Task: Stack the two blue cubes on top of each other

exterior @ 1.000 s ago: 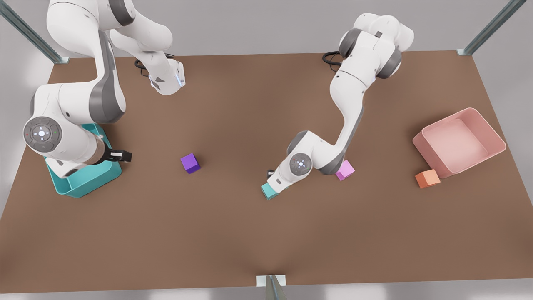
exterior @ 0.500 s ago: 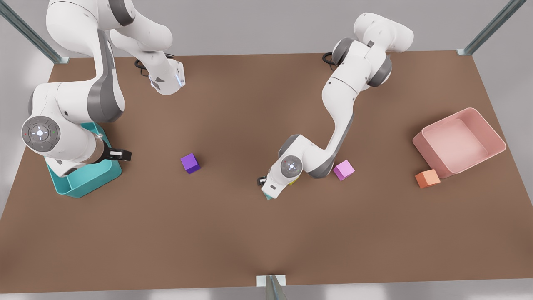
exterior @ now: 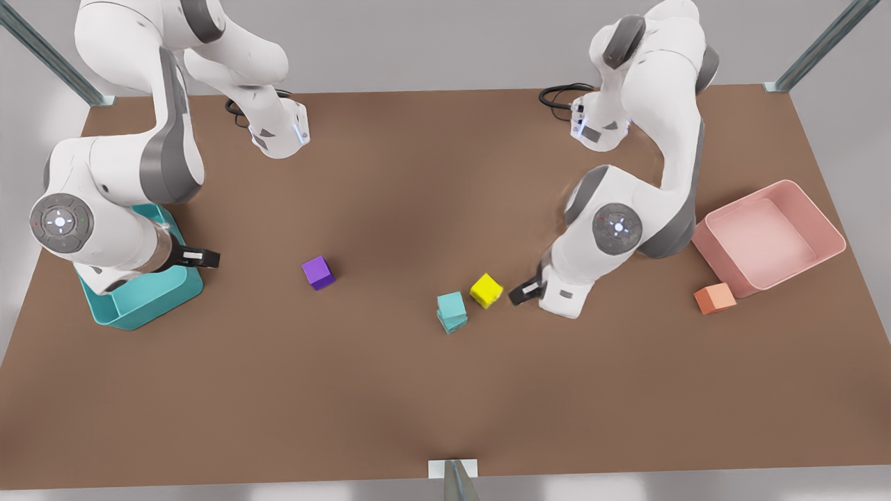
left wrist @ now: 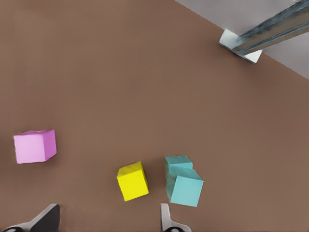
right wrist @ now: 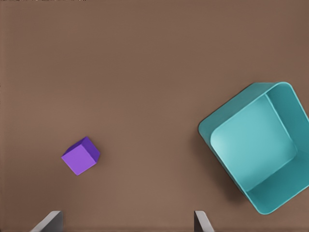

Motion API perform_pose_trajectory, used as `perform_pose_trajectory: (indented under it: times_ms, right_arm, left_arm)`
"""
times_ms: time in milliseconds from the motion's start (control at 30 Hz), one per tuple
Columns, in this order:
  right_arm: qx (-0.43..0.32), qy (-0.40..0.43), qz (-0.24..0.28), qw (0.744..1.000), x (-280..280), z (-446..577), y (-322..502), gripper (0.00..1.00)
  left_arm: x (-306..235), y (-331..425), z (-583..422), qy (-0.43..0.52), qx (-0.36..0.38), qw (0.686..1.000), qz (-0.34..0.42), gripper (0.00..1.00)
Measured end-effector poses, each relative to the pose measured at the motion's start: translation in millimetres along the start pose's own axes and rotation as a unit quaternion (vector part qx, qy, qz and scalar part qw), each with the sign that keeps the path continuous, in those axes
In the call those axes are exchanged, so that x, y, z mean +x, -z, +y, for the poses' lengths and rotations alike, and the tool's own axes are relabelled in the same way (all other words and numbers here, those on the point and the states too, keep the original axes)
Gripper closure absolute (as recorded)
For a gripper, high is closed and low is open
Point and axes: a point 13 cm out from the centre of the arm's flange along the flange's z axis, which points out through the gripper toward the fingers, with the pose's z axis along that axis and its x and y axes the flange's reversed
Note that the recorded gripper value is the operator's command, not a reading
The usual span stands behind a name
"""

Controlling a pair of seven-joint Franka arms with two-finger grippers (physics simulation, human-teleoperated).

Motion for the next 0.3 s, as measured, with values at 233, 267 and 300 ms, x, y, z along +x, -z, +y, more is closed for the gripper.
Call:
perform_pose_trajectory:
  times_ms: [233, 267, 300]
  right_arm:
    - [-0.022, -0.007, -0.008, 1.0, -5, -4, 8, 0.0]
    - [-0.022, -0.007, -0.008, 1.0, -5, -4, 8, 0.0]
    - [-0.023, -0.007, -0.009, 1.0, -5, -3, 8, 0.0]
  left_arm:
    - [-12, 43, 185, -0.034, -0.105, 0.993, 0.044, 0.0]
    - [-6, 47, 185, -0.05, -0.103, 0.992, 0.054, 0.0]
    - [-1, 49, 185, -0.066, -0.103, 0.991, 0.063, 0.0]
